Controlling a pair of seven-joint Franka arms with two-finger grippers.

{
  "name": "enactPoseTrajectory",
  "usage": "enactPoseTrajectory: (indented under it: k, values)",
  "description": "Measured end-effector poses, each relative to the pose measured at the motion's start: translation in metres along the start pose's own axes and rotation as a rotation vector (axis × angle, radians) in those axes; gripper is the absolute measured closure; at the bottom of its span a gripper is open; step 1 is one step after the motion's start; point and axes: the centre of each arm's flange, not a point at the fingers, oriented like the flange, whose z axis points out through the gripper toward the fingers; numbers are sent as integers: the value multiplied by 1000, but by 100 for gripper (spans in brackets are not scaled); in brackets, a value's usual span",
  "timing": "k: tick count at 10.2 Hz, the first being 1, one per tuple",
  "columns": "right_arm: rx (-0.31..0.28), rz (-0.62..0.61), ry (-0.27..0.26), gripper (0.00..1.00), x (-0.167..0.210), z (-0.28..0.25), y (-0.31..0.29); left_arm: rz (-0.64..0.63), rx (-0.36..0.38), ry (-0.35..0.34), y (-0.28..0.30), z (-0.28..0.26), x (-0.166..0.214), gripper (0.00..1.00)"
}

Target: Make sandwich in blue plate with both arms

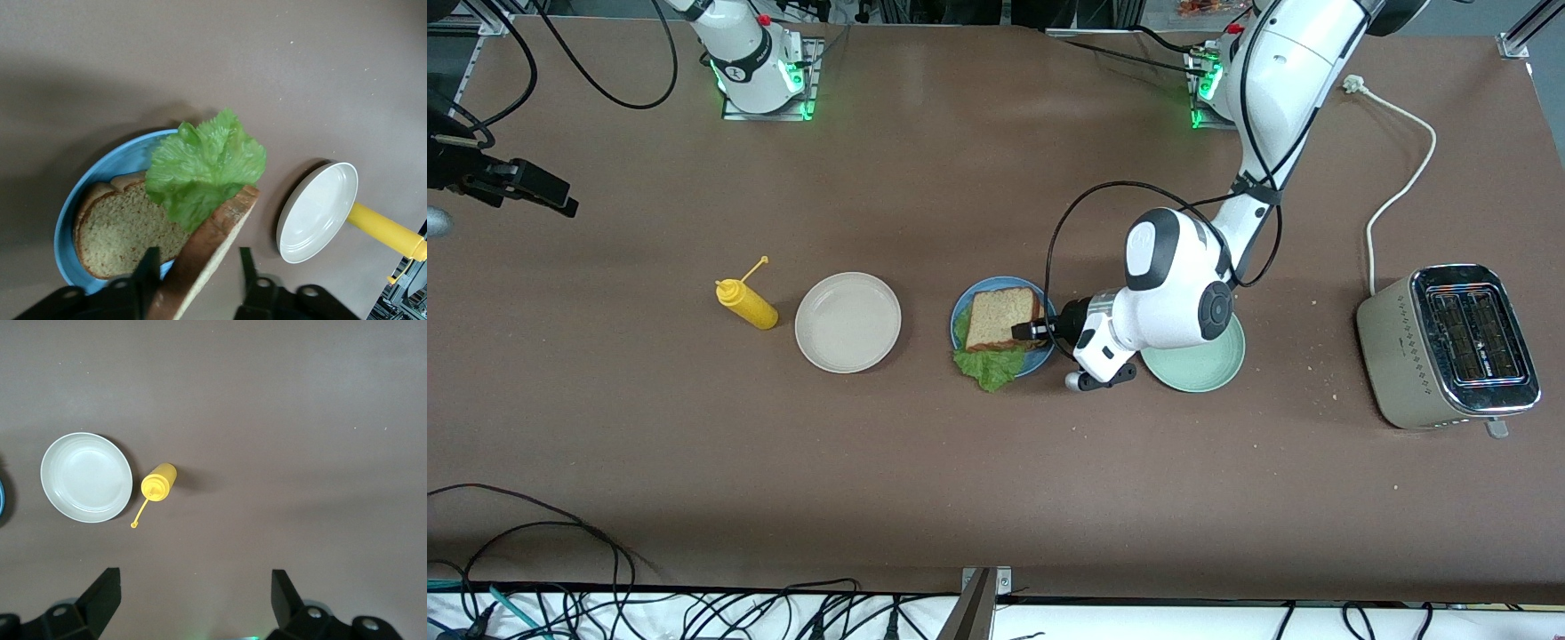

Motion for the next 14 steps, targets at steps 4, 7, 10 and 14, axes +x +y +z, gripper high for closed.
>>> enactPoseTrajectory:
  k: [4, 7, 10, 14]
  values:
    - [1, -2, 13, 0, 2, -1, -2, -12, -2, 6, -6, -3, 6, 0]
    - [1, -2, 14, 0, 2, -1, -2, -31, -25, 38, -13, -28, 23, 0]
    - [1, -4, 15, 0, 2, -1, -3, -25, -68, 94, -5, -78, 35, 0]
    - [1, -5, 15, 0, 2, -1, -5, 16, -117, 272, -51, -217, 63, 0]
